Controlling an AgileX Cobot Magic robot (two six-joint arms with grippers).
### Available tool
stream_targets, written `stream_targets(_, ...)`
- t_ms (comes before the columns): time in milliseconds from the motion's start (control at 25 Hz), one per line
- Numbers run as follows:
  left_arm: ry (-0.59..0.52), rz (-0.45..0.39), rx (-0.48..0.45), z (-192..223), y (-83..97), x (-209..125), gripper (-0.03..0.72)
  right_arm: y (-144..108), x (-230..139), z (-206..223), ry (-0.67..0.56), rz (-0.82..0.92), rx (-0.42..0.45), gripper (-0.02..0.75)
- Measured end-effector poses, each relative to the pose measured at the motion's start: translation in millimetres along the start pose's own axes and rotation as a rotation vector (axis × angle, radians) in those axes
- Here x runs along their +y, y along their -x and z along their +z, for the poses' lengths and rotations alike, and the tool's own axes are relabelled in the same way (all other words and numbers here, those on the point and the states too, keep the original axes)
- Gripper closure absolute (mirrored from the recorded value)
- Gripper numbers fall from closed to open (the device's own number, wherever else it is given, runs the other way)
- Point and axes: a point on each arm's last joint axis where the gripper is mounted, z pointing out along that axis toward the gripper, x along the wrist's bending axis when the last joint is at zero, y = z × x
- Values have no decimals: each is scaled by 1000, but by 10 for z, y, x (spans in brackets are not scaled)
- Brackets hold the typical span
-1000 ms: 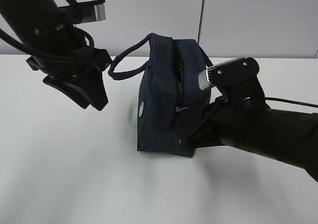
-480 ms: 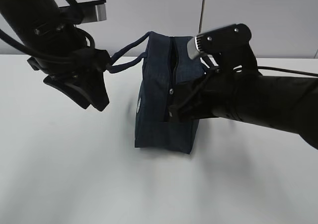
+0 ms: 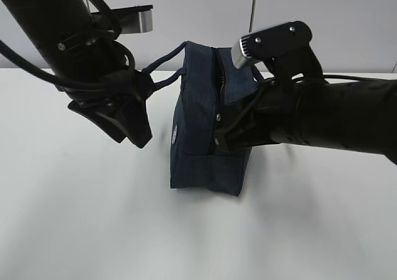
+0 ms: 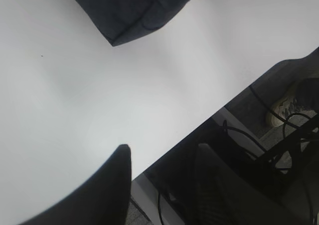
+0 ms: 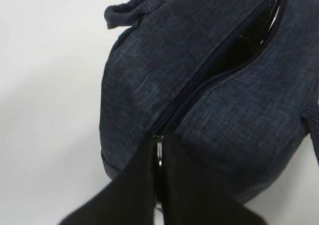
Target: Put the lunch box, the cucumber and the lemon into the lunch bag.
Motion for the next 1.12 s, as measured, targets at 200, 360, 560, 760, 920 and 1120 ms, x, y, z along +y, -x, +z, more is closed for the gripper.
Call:
stream_targets(200, 15, 1, 2, 0, -2, 14, 398, -3, 82, -191, 1, -13, -1, 738)
stream_targets(360, 16, 0, 0, 0, 0, 14, 398, -3, 100, -234, 4, -15, -1, 738)
stream_targets(560, 11, 3, -50, 17, 98, 8, 398, -4, 108, -253, 5, -11, -1, 738)
stream_targets(760, 15, -18, -111, 12, 149, 12, 340, -3, 91, -229, -4, -9, -1, 738)
stream_targets(920, 1, 28, -119, 65, 314, -13, 243, -3, 88, -224, -6, -7, -1, 738)
stream_targets(1120, 68, 74, -111, 123, 472, 30, 223, -3, 90, -224, -4, -4, -1, 738)
